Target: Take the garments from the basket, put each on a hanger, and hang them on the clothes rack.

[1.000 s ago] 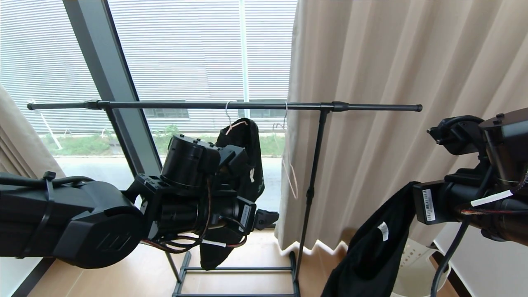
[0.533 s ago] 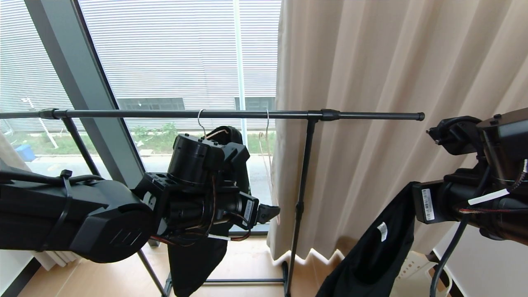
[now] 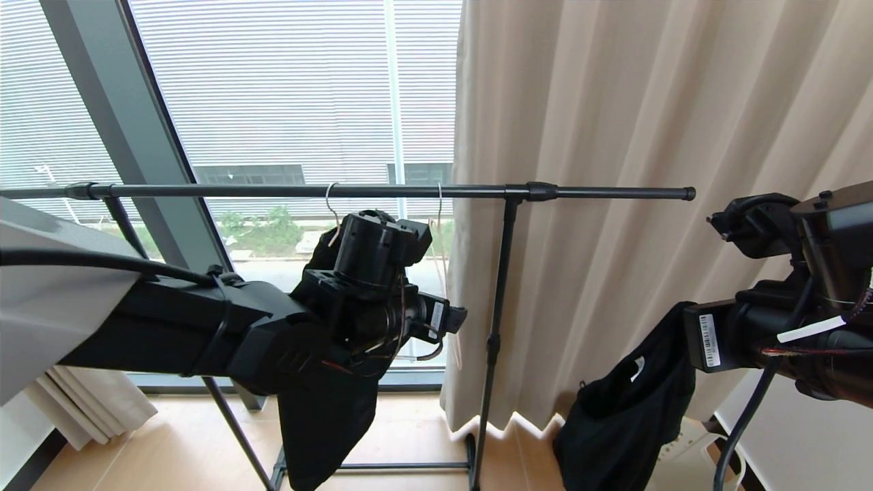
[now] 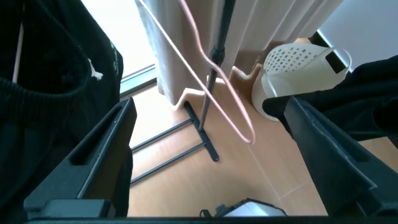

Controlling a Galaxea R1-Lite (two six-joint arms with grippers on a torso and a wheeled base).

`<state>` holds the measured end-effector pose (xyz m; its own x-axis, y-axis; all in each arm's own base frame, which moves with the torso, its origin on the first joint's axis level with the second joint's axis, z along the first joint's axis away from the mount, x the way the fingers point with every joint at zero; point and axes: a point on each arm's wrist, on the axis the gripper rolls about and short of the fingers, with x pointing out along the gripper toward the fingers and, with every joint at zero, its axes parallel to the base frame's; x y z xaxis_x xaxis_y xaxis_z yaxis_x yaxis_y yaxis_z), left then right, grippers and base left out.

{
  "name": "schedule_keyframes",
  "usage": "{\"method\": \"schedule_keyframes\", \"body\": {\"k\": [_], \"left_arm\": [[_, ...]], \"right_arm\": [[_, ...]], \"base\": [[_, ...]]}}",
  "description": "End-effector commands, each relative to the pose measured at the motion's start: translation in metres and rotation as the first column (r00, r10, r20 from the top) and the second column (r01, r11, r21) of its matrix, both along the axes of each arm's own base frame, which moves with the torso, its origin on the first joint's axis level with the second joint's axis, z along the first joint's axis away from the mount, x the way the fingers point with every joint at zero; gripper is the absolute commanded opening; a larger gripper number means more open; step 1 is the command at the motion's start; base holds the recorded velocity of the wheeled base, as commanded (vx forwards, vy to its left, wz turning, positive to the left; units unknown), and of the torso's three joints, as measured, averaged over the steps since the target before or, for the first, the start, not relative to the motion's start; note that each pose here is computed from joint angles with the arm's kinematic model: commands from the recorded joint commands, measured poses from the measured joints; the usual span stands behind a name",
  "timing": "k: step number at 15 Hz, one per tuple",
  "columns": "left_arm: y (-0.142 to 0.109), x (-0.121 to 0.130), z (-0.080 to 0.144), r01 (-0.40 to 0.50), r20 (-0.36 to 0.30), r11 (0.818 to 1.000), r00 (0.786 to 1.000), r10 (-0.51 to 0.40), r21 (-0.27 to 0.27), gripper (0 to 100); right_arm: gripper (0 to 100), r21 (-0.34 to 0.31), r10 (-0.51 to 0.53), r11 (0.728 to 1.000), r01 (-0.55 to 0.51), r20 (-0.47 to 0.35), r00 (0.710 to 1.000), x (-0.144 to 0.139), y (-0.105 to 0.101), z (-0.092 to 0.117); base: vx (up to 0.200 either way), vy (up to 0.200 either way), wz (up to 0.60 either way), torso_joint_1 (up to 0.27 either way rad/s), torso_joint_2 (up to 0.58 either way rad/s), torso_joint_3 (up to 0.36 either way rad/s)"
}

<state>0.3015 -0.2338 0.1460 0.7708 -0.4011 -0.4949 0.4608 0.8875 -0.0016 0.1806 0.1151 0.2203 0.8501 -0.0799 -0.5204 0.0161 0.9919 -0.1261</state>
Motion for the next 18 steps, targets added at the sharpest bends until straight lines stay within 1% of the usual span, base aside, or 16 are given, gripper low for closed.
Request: {"method": "schedule_keyframes", "body": {"k": [1, 3, 4, 5, 7, 10, 11, 12, 18], "left_arm": [[-0.017, 0.019, -0.018, 0.001, -0.012, 1.000, 1.000, -0.001, 0.010, 100], [-0.021, 0.025, -0.021, -0.001, -0.010, 1.000, 1.000, 0.001, 0.008, 100], [-0.025, 0.032, -0.026, -0.005, -0.011, 1.000, 1.000, 0.005, 0.009, 100], [-0.029, 0.038, -0.033, -0.031, -0.005, 0.999, 1.000, 0.031, 0.027, 100], [-0.032, 0.043, -0.042, -0.072, 0.004, 0.996, 0.997, 0.071, 0.059, 100], [-0.029, 0.043, -0.044, -0.100, 0.000, 0.991, 0.995, 0.100, 0.086, 100], [-0.027, 0.041, -0.045, -0.132, 0.000, 0.984, 0.991, 0.133, 0.117, 100], [-0.025, 0.042, -0.044, -0.150, 0.008, 0.981, 0.989, 0.150, 0.122, 100], [-0.018, 0.046, -0.035, -0.188, 0.035, 0.976, 0.982, 0.186, 0.111, 100]], "right_arm": [[0, -0.001, 0.001, 1.000, -0.001, -0.002, 1.000, 0.000, 0.001, -0.001], [0, -0.001, 0.001, 1.000, -0.001, -0.002, 1.000, 0.000, 0.001, -0.001], [0, 0.000, -0.001, 1.000, 0.001, -0.001, 1.000, 0.001, 0.000, 0.000], [0, 0.000, 0.001, 1.000, -0.001, -0.001, 1.000, 0.001, 0.001, 0.000], [0, 0.000, -0.001, 1.000, 0.001, -0.001, 1.000, 0.001, 0.000, 0.000], [0, 0.002, -0.001, 1.000, 0.001, 0.001, 1.000, 0.001, 0.000, 0.000], [0, 0.003, -0.001, 1.000, 0.001, 0.004, 1.000, 0.001, 0.000, 0.001], [0, 0.003, -0.001, 1.000, 0.001, 0.004, 1.000, 0.001, 0.000, 0.001], [0, 0.002, -0.001, 1.000, 0.001, 0.003, 1.000, 0.001, 0.000, 0.001]], "base": [[0.000, 0.000, 0.00, 0.000, 0.00, 0.000], [0.000, 0.000, 0.00, 0.000, 0.00, 0.000], [0.000, 0.000, 0.00, 0.000, 0.00, 0.000], [0.000, 0.000, 0.00, 0.000, 0.00, 0.000], [0.000, 0.000, 0.00, 0.000, 0.00, 0.000], [0.000, 0.000, 0.00, 0.000, 0.00, 0.000], [0.000, 0.000, 0.00, 0.000, 0.00, 0.000], [0.000, 0.000, 0.00, 0.000, 0.00, 0.000], [0.000, 0.000, 0.00, 0.000, 0.00, 0.000]]}}
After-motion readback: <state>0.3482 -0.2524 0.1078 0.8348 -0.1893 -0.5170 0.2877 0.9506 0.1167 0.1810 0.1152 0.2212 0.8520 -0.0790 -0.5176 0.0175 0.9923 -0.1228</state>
